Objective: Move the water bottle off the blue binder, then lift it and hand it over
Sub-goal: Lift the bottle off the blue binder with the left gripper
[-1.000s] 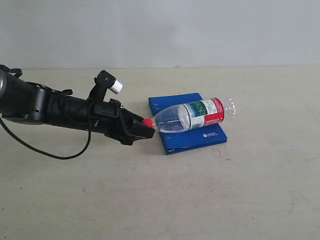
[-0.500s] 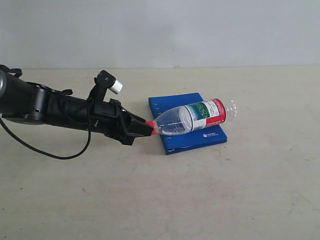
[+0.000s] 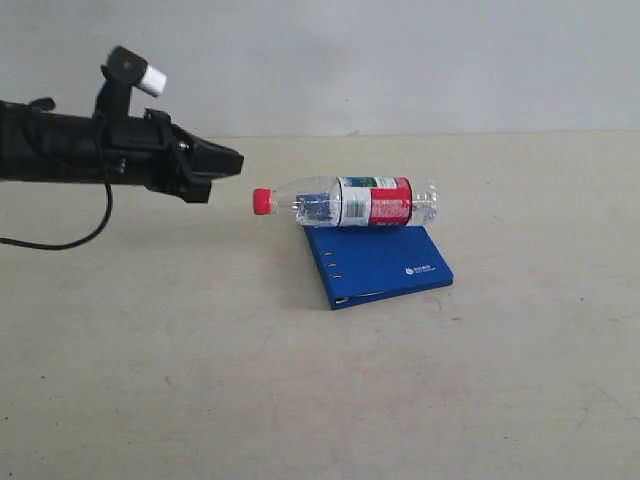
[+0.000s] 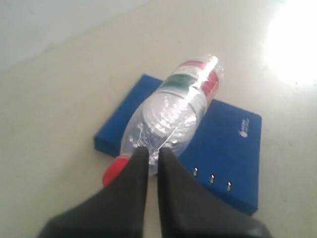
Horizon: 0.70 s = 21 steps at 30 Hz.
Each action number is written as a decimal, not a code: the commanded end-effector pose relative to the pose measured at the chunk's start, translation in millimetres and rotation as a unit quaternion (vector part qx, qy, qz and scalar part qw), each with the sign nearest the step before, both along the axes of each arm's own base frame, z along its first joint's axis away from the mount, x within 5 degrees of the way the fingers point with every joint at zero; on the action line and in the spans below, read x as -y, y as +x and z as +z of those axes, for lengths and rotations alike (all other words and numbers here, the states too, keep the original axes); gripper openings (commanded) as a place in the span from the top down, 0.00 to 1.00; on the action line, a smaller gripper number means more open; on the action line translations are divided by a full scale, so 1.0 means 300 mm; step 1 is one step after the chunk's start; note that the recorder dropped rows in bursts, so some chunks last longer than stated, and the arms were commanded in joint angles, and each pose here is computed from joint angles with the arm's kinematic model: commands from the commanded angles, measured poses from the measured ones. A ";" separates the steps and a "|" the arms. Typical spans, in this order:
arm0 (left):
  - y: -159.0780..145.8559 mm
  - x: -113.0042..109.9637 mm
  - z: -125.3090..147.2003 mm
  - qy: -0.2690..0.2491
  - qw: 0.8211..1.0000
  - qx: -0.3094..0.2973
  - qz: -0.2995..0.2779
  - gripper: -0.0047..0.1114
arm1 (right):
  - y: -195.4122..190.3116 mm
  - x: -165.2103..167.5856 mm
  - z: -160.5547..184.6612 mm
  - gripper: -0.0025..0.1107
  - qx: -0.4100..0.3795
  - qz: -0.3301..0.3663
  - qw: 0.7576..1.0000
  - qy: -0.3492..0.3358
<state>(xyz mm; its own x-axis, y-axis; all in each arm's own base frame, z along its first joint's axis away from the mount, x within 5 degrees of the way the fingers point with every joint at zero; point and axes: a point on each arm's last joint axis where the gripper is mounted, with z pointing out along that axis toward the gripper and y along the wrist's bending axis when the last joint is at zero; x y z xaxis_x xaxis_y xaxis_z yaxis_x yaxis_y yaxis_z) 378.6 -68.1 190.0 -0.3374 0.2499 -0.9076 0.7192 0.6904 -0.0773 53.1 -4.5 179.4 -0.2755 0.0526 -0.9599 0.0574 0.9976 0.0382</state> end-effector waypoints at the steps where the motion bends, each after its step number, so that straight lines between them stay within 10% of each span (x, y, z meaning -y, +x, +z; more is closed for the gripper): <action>1: -0.026 -0.044 0.123 0.033 0.998 0.047 0.014 0.92 | 0.000 0.001 0.005 0.98 0.005 -0.001 1.000 -0.003; 5: -0.029 -0.053 0.134 0.049 0.997 0.054 0.018 0.92 | 0.000 0.001 0.005 0.98 0.005 -0.001 1.000 -0.003; 11: 0.085 -0.024 -0.001 0.026 0.999 0.015 0.035 0.36 | 0.000 0.001 0.005 0.98 0.005 -0.001 1.000 -0.003; 21: 0.218 -0.040 -0.148 0.084 0.995 -0.006 0.057 0.41 | 0.000 0.001 0.005 0.98 0.005 -0.001 1.000 -0.003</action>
<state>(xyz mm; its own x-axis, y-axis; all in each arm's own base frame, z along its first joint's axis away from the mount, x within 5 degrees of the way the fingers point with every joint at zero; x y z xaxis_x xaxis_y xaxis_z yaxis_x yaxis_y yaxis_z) 443.4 -54.8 142.6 -0.4018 0.3241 -0.8565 0.6196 0.7849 0.0063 53.1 -4.5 179.4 -0.2755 0.0526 -0.9599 0.0574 0.9976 0.0382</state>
